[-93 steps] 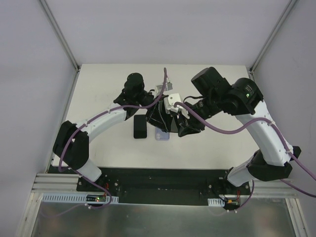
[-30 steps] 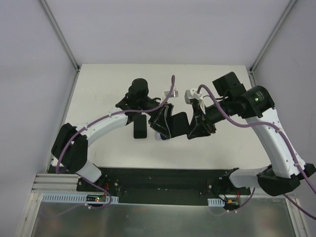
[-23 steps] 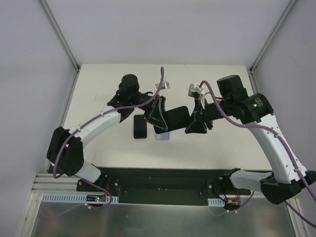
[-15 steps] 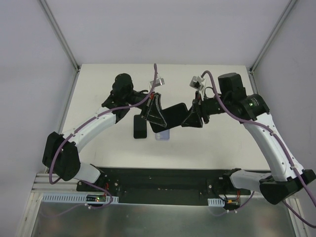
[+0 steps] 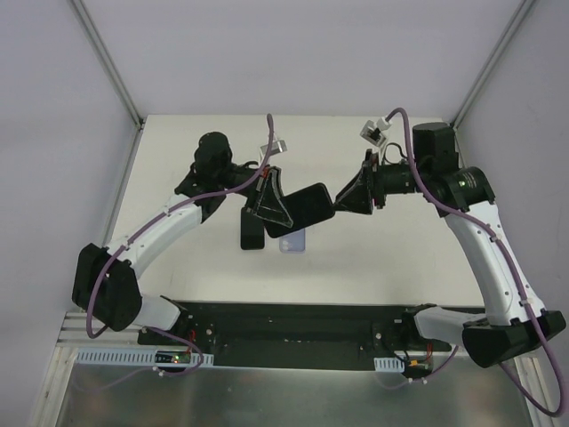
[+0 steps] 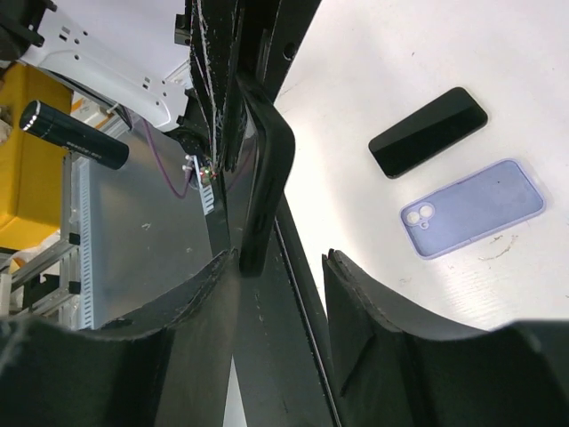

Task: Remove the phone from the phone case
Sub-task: Remove the phone case from the phone.

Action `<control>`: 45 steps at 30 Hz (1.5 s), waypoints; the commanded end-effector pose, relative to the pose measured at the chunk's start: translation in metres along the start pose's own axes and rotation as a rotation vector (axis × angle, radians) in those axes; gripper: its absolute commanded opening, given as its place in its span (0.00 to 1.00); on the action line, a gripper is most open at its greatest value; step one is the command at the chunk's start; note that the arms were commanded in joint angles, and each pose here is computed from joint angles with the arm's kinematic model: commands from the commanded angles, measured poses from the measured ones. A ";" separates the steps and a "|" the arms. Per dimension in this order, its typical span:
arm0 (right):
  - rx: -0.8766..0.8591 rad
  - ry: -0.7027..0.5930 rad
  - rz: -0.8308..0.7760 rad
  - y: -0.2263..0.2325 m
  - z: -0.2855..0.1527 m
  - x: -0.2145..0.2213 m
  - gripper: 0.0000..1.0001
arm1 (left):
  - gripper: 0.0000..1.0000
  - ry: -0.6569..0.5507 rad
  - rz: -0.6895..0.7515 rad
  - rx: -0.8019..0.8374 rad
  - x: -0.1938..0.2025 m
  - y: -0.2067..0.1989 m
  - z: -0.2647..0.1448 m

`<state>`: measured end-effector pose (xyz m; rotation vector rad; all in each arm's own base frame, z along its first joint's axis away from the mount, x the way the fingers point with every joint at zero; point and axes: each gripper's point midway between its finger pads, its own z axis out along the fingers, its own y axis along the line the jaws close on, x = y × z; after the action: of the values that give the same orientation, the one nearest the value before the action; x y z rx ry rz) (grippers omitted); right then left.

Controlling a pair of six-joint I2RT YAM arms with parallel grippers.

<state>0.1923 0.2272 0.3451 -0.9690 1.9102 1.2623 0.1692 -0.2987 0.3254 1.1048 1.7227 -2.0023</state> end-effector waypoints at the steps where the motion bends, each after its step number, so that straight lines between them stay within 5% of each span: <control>1: -0.086 -0.030 0.018 0.011 -0.005 -0.005 0.48 | 0.00 0.010 0.164 0.024 -0.002 -0.028 -0.013; 14: -0.073 -0.096 0.167 -0.013 0.015 -0.020 0.47 | 0.00 -0.067 0.153 -0.285 -0.007 0.020 -0.028; 32: -0.032 0.027 0.232 -0.049 0.048 0.010 0.47 | 0.00 -0.073 0.147 -0.292 -0.011 0.014 -0.029; 37: -0.147 0.050 0.201 -0.034 0.049 0.018 0.42 | 0.00 -0.071 0.151 -0.286 -0.010 0.013 -0.029; 42: -0.226 0.050 0.140 -0.021 0.046 0.023 0.22 | 0.00 -0.066 0.157 -0.273 -0.010 0.012 -0.028; 45: -0.240 0.052 0.106 -0.016 0.048 0.025 0.19 | 0.00 -0.064 0.157 -0.266 -0.010 0.011 -0.028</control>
<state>0.2190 0.2585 0.2889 -0.9058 2.0324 1.5151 0.2021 -0.2799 0.2866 0.9276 1.9330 -1.6445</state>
